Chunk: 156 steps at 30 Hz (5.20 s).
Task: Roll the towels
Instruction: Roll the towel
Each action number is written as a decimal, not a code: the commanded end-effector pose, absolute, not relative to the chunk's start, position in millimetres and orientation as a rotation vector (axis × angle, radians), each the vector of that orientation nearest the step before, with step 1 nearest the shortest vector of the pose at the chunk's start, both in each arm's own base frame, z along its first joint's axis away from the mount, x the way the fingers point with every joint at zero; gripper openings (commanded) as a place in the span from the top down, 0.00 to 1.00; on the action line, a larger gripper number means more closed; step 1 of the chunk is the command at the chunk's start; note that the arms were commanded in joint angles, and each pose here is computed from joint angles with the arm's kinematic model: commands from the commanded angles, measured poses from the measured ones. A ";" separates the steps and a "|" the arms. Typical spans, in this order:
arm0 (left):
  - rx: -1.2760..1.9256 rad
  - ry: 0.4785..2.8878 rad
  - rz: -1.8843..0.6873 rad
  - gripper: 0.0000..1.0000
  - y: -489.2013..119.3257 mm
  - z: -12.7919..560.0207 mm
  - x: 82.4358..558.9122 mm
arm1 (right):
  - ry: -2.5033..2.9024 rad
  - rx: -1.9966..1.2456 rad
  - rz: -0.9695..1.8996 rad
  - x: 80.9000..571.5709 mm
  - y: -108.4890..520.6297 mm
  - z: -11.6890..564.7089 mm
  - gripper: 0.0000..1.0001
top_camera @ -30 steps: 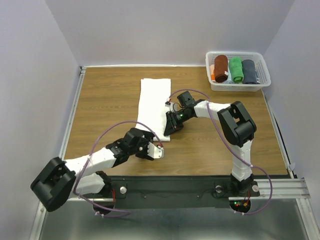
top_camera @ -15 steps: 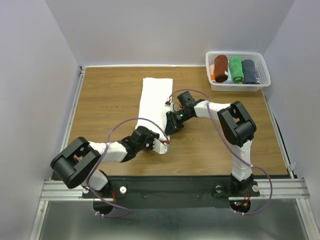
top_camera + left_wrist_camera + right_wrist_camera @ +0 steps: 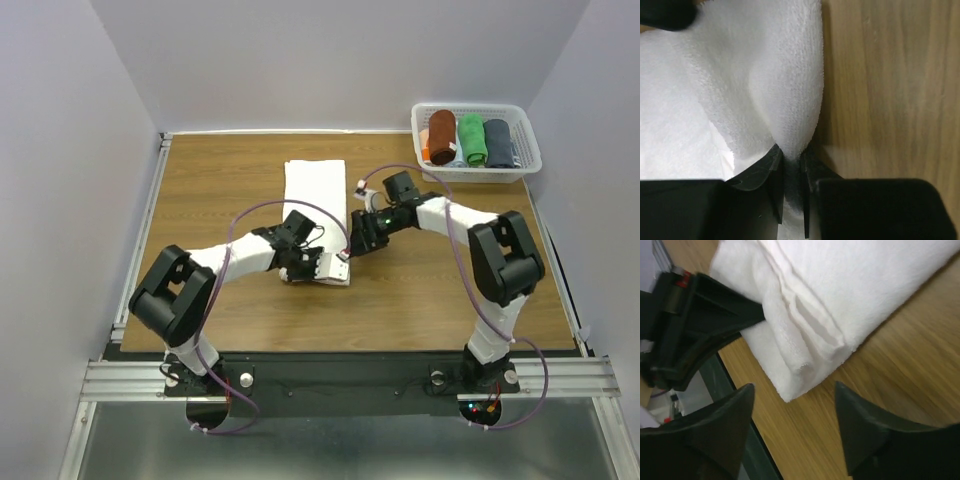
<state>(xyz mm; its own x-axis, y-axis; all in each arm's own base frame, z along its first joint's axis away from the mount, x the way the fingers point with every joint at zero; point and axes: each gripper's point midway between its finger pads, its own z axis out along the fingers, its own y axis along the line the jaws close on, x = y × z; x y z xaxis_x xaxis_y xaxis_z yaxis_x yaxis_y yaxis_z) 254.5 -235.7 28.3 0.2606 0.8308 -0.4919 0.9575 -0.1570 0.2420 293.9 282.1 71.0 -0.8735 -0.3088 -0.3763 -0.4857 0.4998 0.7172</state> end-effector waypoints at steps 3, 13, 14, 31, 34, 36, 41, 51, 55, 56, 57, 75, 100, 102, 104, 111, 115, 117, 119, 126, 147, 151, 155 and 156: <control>2.065 1.948 -0.976 0.99 -227.8 21.3 171.1 | 2.268 -0.771 1.178 308.7 248.8 143.5 0.19; 1.717 2.307 -1.387 1.00 -231.1 27.6 185.2 | 2.118 -1.073 0.941 257.7 214.1 176.4 0.02; 1.685 2.351 -1.413 1.00 -233.3 23.0 187.1 | 2.118 -1.122 0.919 250.5 219.2 174.4 0.04; 1.477 2.665 -1.351 1.00 -237.6 -14.3 221.6 | 1.891 -1.564 0.552 238.7 298.3 118.1 0.27; 1.494 2.665 -1.342 1.00 -236.5 -18.0 224.0 | 1.858 -1.607 0.526 237.9 314.9 103.0 0.29; 1.496 2.662 -1.332 1.00 -237.0 -19.6 226.4 | 1.836 -1.619 0.526 239.3 325.9 94.2 0.30; 1.503 2.644 -1.350 1.00 -238.1 -18.8 228.1 | 1.858 -1.644 0.516 241.4 333.3 63.1 0.37; 1.497 2.507 -1.436 0.74 -233.3 3.3 233.6 | 1.911 -1.741 0.630 209.2 319.8 26.3 1.00; 1.436 2.396 -1.504 0.55 -230.7 26.5 240.5 | 1.969 -1.784 0.765 187.2 314.1 23.9 0.99; 1.419 2.386 -1.502 0.51 -228.8 29.9 242.5 | 1.970 -1.790 0.810 181.7 314.5 25.1 0.99; 1.388 2.369 -1.484 0.44 -224.4 37.4 249.3 | 1.987 -1.797 0.825 177.5 311.6 24.0 0.99; 0.985 2.094 -0.620 0.01 -93.6 155.8 352.1 | 2.274 -1.476 1.485 163.5 316.2 49.8 1.00; 1.769 1.305 -0.104 0.06 -191.0 134.8 195.2 | 2.679 -1.084 1.857 194.2 322.5 6.9 0.99; 1.857 1.272 -0.140 0.06 -204.5 121.3 182.9 | 2.701 -1.069 1.862 194.2 321.1 3.6 1.00; 1.941 1.258 -0.132 0.12 -223.7 102.1 170.7 | 2.717 -1.051 1.877 195.1 320.3 -0.2 0.99; 2.011 1.322 0.016 0.32 -245.6 64.3 176.6 | 2.754 -0.984 1.926 197.4 317.7 -3.7 0.99; 2.016 1.338 0.103 0.36 -242.2 47.2 184.7 | 2.758 -0.984 1.929 198.0 316.6 -5.4 0.99; 2.044 1.365 0.137 0.38 -233.1 33.5 184.0 | 2.766 -0.984 1.932 196.2 316.0 -5.8 1.00; 2.028 1.365 0.161 0.38 -230.8 28.0 186.3 | 2.769 -0.977 1.947 194.7 315.6 -5.6 1.00; 2.095 1.452 0.109 0.81 -216.4 3.1 170.8 | 2.739 -0.970 1.978 199.9 315.8 1.6 0.99; 2.185 1.958 -0.846 0.99 -228.6 23.5 153.1 | 2.357 -0.755 1.419 343.3 229.5 173.6 0.27; 2.202 2.046 -1.018 0.98 -222.1 21.5 154.1 | 2.276 -0.846 1.244 332.7 209.0 194.0 0.26; 2.151 2.135 -1.132 0.98 -219.3 16.6 170.3 | 2.198 -0.953 1.118 310.0 196.7 203.4 0.26; 2.124 2.166 -1.159 0.98 -219.3 11.1 180.8 | 2.158 -0.977 1.077 304.8 194.7 211.9 0.27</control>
<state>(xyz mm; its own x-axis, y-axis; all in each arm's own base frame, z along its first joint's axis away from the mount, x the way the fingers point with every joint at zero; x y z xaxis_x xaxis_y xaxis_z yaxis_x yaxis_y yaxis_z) 213.3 -258.0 40.2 -0.0306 0.8307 -0.5559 0.9431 -0.1602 -0.2914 315.1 202.9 206.2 -0.7197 -0.3015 -0.6254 -0.6898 0.4122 0.5952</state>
